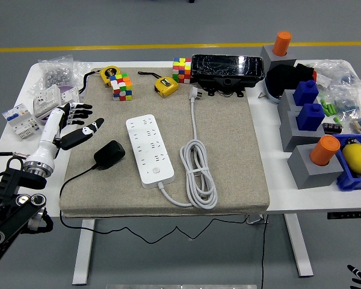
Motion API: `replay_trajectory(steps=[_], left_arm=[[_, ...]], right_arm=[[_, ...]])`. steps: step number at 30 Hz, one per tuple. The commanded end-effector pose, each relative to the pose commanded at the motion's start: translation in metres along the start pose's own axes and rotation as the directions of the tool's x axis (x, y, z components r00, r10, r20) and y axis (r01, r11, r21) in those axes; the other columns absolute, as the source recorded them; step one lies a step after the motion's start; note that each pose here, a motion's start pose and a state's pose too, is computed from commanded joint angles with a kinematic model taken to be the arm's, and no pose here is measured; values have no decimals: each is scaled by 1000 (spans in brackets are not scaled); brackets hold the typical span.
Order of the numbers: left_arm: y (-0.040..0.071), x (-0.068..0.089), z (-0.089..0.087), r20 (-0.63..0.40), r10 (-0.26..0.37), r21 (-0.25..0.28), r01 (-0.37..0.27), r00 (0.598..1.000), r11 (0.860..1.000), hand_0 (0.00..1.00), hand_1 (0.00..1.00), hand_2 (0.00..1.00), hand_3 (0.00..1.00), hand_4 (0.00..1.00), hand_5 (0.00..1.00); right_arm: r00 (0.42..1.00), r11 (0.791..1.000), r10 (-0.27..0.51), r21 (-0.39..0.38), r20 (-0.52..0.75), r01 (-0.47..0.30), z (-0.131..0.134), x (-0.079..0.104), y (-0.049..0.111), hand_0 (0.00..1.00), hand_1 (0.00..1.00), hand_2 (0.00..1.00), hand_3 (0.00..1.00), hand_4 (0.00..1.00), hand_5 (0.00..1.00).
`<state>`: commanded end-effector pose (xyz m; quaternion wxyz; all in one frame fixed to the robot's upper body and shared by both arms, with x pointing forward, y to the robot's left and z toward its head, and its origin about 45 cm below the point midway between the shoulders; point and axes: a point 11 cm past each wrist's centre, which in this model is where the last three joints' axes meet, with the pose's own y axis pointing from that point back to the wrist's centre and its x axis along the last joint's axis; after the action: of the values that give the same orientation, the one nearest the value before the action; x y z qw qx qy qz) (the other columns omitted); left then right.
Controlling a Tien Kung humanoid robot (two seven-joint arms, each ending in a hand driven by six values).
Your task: Put the plug near the board,insert it into the board,press the button,pull the plug out
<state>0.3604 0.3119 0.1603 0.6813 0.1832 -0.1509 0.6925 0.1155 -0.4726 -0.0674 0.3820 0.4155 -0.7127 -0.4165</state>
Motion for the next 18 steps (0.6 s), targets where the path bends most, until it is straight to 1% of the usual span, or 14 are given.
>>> replay_trajectory(steps=[18], left_arm=[[-1, 1, 2, 6, -3, -5, 3, 1000, 1000, 566, 662, 648, 630, 841, 364]], right_arm=[[1000, 1000, 3, 0, -12, -3, -1, 2, 0, 563, 640, 625, 604, 968, 502]])
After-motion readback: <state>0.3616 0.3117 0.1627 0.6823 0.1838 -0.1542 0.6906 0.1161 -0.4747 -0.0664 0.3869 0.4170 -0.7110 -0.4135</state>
